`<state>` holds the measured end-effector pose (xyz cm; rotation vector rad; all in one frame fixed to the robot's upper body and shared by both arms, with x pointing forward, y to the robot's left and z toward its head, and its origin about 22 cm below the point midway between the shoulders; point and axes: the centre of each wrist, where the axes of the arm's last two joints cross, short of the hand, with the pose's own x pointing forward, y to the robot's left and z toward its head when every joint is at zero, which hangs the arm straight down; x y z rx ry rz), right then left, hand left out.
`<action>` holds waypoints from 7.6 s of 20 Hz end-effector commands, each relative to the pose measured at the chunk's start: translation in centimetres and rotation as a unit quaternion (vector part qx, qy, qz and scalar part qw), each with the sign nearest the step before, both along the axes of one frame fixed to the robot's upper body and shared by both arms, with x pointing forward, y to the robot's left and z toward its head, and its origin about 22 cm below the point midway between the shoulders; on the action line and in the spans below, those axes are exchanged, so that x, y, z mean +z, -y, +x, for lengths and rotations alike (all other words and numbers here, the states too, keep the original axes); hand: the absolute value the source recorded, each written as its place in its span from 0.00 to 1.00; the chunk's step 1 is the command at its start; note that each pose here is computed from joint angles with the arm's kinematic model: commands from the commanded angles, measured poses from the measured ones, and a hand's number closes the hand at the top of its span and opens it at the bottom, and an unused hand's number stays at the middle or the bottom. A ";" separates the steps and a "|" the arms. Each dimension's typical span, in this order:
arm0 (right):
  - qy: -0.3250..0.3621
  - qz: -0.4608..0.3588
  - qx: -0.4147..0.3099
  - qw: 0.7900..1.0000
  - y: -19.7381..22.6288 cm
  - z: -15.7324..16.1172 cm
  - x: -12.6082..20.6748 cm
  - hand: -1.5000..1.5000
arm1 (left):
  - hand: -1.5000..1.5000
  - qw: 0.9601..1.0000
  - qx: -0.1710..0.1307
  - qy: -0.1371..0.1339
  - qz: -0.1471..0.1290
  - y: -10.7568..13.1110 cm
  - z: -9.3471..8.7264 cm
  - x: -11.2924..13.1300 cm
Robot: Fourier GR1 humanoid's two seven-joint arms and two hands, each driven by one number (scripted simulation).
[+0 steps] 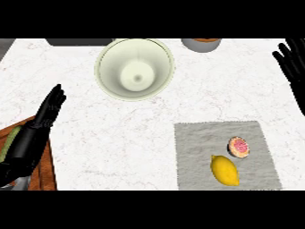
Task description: Pick the lemon from the placemat and place it in the bowl
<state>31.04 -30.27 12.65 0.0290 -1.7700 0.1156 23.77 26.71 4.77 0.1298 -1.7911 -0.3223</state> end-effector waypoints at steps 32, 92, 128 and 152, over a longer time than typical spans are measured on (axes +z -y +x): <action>0.163 -0.566 0.399 0.703 -4.3 -17.1 10.3 0.00 | 0.50 0.986 0.141 0.006 -0.093 -7.0 4.9 3.7; 0.060 -0.660 0.410 0.627 -7.5 -7.6 -7.9 0.00 | 0.50 0.988 0.130 0.007 -0.081 -5.9 5.6 4.1; 0.126 -0.661 0.145 0.725 6.7 9.4 7.4 1.00 | 0.50 0.994 0.026 0.039 -0.099 -1.2 8.0 5.7; 0.243 -0.390 0.309 0.833 -0.2 15.2 19.0 1.00 | 0.50 0.993 0.071 0.024 -0.095 -1.9 8.8 5.1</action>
